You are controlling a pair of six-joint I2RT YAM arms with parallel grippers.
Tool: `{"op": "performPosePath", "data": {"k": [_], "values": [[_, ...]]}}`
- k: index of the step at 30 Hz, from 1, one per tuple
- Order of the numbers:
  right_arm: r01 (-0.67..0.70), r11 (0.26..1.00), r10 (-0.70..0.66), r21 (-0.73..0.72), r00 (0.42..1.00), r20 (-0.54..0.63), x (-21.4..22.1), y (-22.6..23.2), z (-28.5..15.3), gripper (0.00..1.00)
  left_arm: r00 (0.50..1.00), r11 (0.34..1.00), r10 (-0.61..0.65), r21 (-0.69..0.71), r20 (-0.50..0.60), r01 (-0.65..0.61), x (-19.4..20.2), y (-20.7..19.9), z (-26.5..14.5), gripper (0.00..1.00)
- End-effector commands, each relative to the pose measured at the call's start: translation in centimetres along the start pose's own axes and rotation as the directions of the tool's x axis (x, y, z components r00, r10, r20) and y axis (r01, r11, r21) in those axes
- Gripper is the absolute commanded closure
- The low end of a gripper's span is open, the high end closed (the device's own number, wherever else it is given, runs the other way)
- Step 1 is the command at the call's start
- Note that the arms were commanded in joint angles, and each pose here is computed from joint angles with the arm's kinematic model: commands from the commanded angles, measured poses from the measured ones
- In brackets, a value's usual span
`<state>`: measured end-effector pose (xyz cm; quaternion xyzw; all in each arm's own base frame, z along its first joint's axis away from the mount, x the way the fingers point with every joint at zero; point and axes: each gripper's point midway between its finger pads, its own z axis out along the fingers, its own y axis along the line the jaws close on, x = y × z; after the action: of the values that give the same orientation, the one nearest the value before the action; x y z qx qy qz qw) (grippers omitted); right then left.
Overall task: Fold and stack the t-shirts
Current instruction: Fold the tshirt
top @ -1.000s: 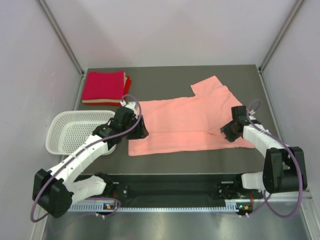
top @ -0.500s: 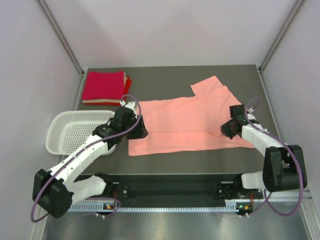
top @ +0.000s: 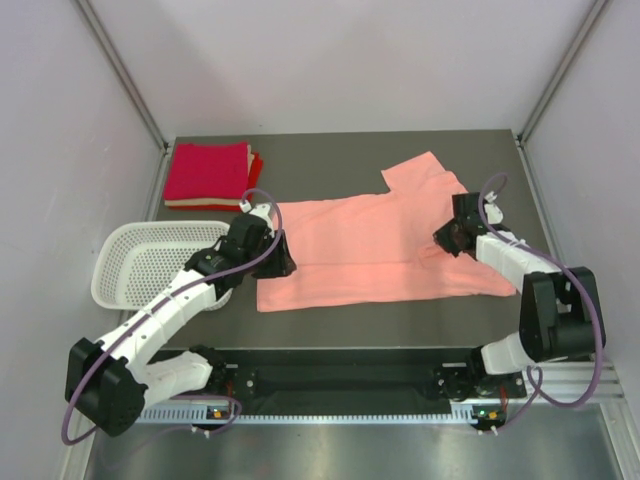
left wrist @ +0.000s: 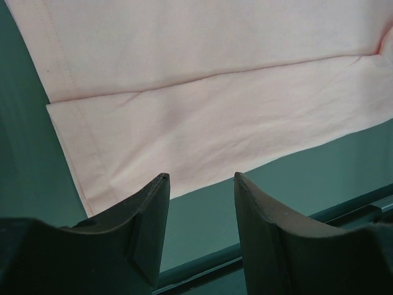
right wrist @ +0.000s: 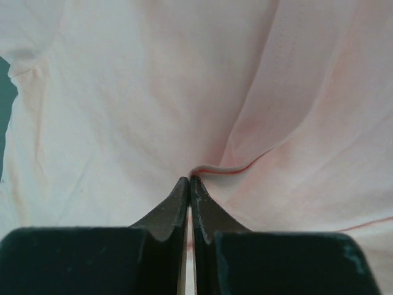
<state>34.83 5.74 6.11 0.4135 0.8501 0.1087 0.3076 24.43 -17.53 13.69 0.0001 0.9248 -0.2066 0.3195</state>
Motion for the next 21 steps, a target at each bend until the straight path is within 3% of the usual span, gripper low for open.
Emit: {"op": "performPosePath", "data": {"k": [1,12,19,21], "values": [[0.033,0.994,-0.028,-0.108,0.999,0.045,-1.4,3.8,0.3,1.00,0.999,1.000,0.016,0.006,0.042,-0.016,-1.2,-0.2,0.0,0.49],[0.223,0.964,-0.226,-0.147,0.974,-0.004,0.1,6.1,2.2,1.00,0.999,1.000,0.012,0.002,0.042,-0.013,-1.4,-0.2,-0.1,0.49],[0.248,0.956,-0.253,-0.156,0.967,-0.017,0.9,6.2,2.7,1.00,1.000,1.000,0.012,0.008,0.016,-0.012,-1.1,-0.3,0.4,0.49],[0.254,0.954,-0.263,-0.161,0.964,-0.037,1.2,6.2,2.8,0.94,1.000,1.000,0.014,0.010,0.013,-0.014,-1.1,-0.4,0.4,0.49]]}}
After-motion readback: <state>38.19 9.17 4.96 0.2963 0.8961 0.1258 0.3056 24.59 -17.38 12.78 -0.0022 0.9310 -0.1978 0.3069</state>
